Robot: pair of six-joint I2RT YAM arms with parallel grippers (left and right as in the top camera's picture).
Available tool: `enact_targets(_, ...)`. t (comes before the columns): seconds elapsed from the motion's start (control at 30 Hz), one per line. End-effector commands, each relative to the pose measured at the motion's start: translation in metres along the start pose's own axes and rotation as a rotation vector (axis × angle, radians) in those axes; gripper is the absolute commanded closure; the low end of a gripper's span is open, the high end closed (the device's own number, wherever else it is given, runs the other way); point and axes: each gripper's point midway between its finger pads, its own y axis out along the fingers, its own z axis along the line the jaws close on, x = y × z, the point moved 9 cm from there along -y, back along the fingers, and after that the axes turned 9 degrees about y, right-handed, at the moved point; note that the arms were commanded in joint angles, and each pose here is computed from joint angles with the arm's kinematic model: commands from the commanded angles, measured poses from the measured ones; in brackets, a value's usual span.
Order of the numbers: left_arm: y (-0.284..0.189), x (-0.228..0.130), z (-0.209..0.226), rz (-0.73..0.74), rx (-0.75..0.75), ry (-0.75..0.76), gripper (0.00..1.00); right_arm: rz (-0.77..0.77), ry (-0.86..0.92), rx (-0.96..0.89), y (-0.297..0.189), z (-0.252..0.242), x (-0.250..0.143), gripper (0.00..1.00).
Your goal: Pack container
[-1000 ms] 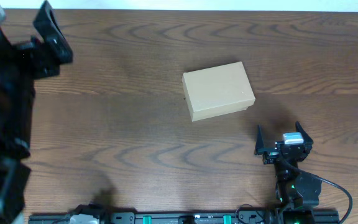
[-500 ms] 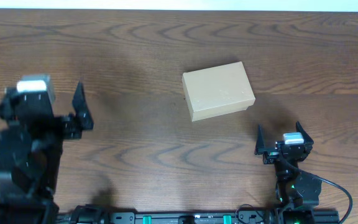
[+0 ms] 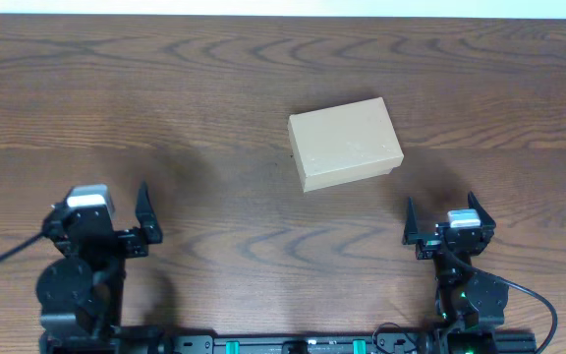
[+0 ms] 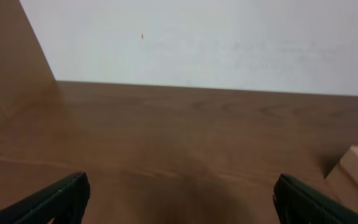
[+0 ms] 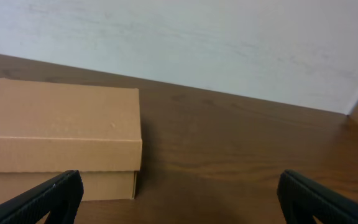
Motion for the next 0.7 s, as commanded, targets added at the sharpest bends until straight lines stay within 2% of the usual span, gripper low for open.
enact_targets(0.0,0.003,-0.024,-0.005,-0.01,-0.014,0.008,0.05,0.001,0.011,-0.008,0.0,0.0,-0.001,0.01)
enact_targets(0.27,0.01,-0.073,-0.005,0.042,0.029,-0.02,0.05,0.001,0.011,-0.008,0.0,0.0,-0.001,0.01)
enact_targets(0.67,0.021,-0.116,-0.011,0.087,0.035,-0.075,0.05,0.001,0.011,-0.008,0.0,0.0,-0.001,0.01)
